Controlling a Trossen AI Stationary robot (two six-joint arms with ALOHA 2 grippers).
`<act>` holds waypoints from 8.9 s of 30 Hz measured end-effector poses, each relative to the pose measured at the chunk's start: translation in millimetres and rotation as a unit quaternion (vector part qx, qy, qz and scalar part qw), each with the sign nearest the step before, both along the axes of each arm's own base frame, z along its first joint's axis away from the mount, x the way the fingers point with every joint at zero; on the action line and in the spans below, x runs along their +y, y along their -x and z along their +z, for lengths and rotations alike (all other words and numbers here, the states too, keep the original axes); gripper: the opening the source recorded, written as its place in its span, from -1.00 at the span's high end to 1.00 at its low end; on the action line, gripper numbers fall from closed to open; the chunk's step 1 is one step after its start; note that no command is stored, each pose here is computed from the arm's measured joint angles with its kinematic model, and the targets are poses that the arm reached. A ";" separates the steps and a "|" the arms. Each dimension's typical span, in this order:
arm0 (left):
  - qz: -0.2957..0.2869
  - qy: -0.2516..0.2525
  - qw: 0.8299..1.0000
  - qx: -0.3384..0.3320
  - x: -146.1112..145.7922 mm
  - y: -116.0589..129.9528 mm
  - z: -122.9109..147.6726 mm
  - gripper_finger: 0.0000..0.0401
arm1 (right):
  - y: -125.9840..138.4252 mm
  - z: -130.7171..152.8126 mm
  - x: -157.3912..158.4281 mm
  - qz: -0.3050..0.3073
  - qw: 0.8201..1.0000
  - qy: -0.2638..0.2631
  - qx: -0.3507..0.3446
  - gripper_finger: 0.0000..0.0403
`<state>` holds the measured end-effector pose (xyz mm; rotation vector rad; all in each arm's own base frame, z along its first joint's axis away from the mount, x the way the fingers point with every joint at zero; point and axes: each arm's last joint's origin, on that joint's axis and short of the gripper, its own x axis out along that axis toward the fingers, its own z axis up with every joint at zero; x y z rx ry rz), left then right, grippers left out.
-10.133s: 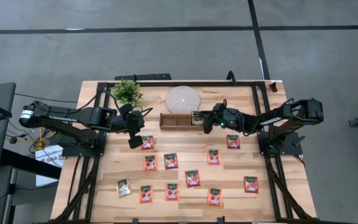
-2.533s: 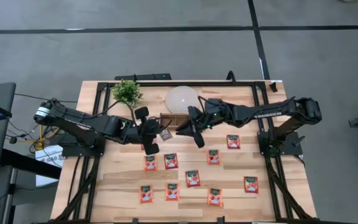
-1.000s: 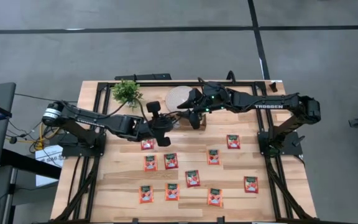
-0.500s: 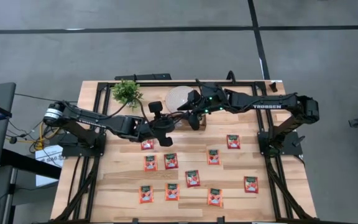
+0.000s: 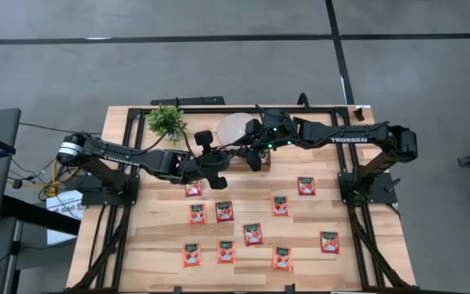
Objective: Pick & Place Tea
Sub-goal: Put the brown tea bag into the right section of the wooden organizer
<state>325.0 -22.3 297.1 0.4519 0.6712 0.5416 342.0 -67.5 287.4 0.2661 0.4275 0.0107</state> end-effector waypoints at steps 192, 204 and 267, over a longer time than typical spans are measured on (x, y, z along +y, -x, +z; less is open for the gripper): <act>0.236 0.249 0.929 -0.137 10.2 212.4 18.6 1.00 | 77.1 -117.1 2.1 -0.270 0.961 0.059 0.014 0.72; 0.235 0.252 0.928 -0.144 9.9 211.3 19.2 1.00 | 73.0 -112.5 -2.9 -0.253 0.962 0.068 0.072 0.76; 0.231 0.259 0.925 -0.155 9.2 209.1 20.5 1.00 | 75.6 -127.3 -5.7 -0.234 0.964 0.037 0.124 0.92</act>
